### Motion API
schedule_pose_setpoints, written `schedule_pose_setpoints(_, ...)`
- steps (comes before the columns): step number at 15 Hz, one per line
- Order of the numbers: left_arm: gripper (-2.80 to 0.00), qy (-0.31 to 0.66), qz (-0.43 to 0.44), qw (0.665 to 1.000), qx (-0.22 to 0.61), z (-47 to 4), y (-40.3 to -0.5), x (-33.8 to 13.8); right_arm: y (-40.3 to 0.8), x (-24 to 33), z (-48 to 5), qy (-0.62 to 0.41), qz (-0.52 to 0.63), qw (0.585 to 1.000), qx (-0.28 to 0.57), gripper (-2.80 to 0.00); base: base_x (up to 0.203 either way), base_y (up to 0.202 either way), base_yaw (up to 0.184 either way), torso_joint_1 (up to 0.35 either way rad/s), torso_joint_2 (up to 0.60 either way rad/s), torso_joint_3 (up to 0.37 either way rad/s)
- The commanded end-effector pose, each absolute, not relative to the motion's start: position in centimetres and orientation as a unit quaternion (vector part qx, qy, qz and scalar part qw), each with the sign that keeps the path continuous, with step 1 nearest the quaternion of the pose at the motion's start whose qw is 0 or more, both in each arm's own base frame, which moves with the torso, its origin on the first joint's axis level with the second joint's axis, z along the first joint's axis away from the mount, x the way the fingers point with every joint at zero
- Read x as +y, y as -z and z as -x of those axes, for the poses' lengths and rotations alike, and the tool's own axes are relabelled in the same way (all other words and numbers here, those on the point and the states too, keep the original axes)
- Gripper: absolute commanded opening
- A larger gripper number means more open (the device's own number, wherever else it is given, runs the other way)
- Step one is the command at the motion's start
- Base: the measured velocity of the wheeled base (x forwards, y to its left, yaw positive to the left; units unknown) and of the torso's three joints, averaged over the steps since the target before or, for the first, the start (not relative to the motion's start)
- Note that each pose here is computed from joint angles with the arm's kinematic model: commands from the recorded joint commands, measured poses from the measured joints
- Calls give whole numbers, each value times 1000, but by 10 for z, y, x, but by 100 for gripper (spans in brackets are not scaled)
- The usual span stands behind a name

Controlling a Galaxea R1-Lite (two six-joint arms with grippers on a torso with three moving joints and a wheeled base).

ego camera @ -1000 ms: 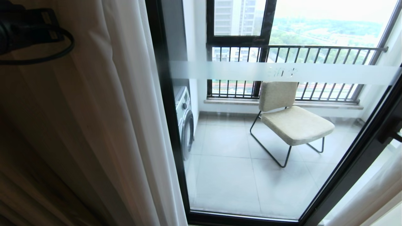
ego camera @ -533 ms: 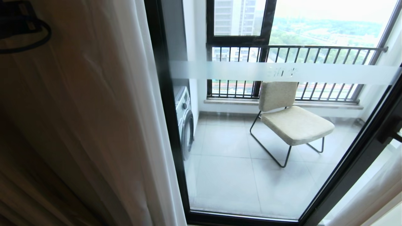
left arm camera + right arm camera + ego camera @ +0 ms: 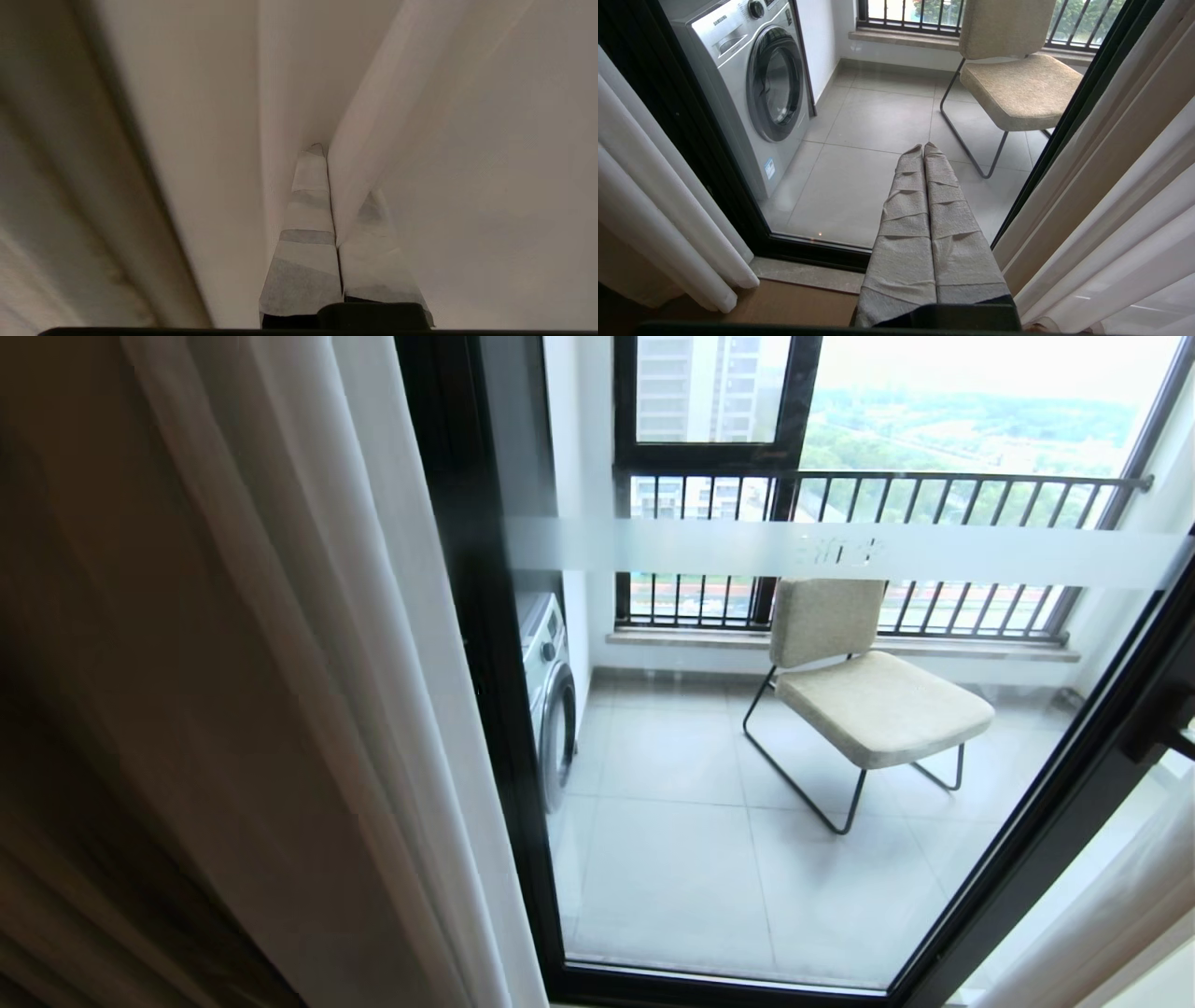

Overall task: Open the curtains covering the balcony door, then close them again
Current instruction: Pull the inner curtains open on both sides

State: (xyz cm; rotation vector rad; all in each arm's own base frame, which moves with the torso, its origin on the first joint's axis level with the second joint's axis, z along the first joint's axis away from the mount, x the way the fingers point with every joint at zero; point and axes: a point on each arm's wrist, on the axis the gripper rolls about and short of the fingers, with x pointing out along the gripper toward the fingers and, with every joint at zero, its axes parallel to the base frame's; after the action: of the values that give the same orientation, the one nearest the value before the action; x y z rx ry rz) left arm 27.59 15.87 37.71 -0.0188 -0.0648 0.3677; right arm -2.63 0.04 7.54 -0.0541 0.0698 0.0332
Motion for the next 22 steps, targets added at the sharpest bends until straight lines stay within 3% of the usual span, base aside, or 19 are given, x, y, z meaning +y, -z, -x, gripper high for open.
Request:
schedule_pose_setpoints(1,-280,-203,18,979,-20,-283,-364,202,-75,0,26,-16,27,999,35,-280,0,0,0,0,0,0)
schedule_pose_setpoints(13,-280,-306,46,951,-14,-241,-333,334,-75,0,26,-17,27,999,35,-280,0,0,0,0,0,0)
schedule_pose_setpoints(17,-280,-322,51,945,-8,-234,-324,351,-75,0,26,-17,27,999,35,-280,0,0,0,0,0,0)
schedule_pose_setpoints(22,-280,-302,40,952,-23,-240,-338,332,-75,0,26,-17,27,999,35,-280,0,0,0,0,0,0)
